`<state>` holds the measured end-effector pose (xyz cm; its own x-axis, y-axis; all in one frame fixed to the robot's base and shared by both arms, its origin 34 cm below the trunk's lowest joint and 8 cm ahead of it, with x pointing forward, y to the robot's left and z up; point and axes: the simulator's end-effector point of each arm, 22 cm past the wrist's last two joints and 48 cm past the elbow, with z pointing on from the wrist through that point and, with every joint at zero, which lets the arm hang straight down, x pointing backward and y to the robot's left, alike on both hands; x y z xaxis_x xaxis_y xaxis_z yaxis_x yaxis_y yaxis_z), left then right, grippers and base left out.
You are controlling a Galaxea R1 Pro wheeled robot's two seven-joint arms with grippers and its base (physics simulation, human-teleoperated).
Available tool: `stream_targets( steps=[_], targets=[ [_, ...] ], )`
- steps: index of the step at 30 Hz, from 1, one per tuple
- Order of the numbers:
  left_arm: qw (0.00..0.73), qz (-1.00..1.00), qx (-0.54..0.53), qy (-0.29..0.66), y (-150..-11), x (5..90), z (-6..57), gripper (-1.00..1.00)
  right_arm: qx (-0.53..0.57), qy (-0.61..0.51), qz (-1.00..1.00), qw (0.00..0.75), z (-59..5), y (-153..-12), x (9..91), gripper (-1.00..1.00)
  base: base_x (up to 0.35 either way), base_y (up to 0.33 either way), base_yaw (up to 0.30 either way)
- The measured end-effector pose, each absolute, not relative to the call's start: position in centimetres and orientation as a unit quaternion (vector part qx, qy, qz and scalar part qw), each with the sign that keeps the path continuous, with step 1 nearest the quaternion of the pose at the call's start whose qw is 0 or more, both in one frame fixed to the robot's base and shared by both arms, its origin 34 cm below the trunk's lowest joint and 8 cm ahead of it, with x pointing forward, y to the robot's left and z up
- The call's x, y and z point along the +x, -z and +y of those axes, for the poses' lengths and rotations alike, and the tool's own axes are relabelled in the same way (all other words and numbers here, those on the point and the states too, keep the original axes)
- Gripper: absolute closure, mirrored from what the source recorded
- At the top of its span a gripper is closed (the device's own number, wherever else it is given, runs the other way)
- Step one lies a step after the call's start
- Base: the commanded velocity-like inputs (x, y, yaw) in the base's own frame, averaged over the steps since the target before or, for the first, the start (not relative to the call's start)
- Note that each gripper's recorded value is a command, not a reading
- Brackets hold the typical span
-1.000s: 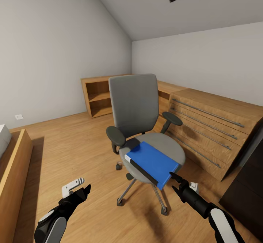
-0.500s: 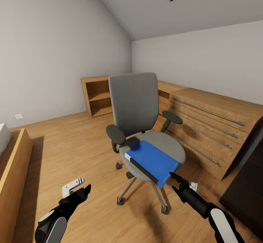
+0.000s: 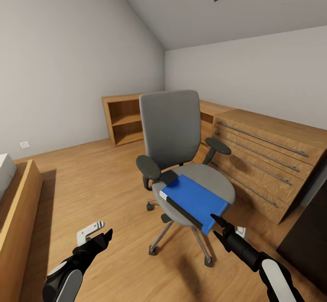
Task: In the bedroom, organize the workspace by keeping the computer under the desk, ensuring the monitor is on the desk, placing the keyboard on the desk next to the monitor, placing the mouse on the desk next to the keyboard, moving the folder from the swivel chair onto the desk next to the mouse, stacking the notebook on top of the folder with the pen on top of the notebook, and positioning the swivel chair next to the desk.
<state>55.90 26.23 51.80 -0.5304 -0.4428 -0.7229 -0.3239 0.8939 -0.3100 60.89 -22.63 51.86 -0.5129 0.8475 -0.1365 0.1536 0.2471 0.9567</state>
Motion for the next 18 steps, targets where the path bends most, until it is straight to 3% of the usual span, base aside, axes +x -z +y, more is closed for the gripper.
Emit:
stream_targets(
  steps=[18],
  targets=[
    [0.432, 0.872, -0.219, 0.068, -51.76, 55.87, 26.23, -1.00, 0.353, -0.502, 0.710, 0.345, -22.63, -51.84, 60.88, -1.00, 0.002, 0.023, 0.000]
  ],
)
